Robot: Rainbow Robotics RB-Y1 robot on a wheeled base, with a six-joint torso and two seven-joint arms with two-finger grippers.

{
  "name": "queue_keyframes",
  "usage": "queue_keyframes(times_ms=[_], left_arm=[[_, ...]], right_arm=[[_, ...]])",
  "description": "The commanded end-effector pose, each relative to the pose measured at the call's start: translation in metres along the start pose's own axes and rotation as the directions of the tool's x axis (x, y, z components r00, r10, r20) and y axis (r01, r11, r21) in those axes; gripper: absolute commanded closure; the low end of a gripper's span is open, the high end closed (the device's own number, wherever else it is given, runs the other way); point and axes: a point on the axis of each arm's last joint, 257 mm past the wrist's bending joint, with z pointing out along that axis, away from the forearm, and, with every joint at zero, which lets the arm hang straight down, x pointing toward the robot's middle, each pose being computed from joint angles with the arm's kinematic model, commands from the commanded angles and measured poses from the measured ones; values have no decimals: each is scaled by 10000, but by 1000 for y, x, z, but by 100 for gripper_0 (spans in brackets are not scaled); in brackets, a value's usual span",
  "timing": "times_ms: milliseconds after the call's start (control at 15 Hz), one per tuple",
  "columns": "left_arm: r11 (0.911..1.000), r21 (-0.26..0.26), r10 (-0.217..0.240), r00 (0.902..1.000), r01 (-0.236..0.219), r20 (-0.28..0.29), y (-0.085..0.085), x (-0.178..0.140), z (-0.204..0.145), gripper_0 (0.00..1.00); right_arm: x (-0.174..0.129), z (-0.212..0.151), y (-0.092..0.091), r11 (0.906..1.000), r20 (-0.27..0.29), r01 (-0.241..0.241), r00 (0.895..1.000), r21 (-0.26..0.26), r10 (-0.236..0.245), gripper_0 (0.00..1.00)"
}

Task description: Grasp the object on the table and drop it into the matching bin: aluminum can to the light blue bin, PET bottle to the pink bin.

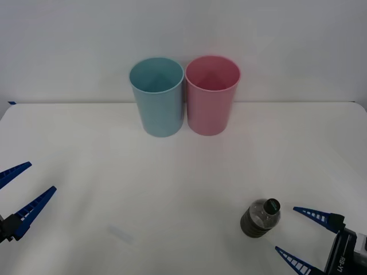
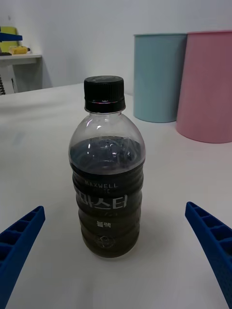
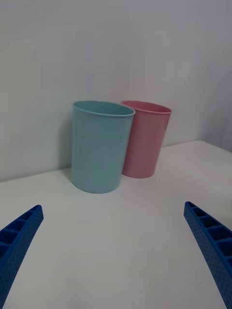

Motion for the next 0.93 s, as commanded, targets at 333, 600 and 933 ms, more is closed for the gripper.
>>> queue_keyframes(times_ms=[333,600,933], left_arm=[[10000,0,0,10000,0,0,0,0,0,0],[10000,0,0,10000,0,0,0,0,0,0],[10000,0,0,10000,0,0,0,0,0,0]], right_arm=[[6,38,4,10000,-6,22,10000,-73,-22,0],[10,59,2,10000,-112,66,9999,-19,-66,0],[7,79,2,9999,-11,104,9999,-26,-104,0]])
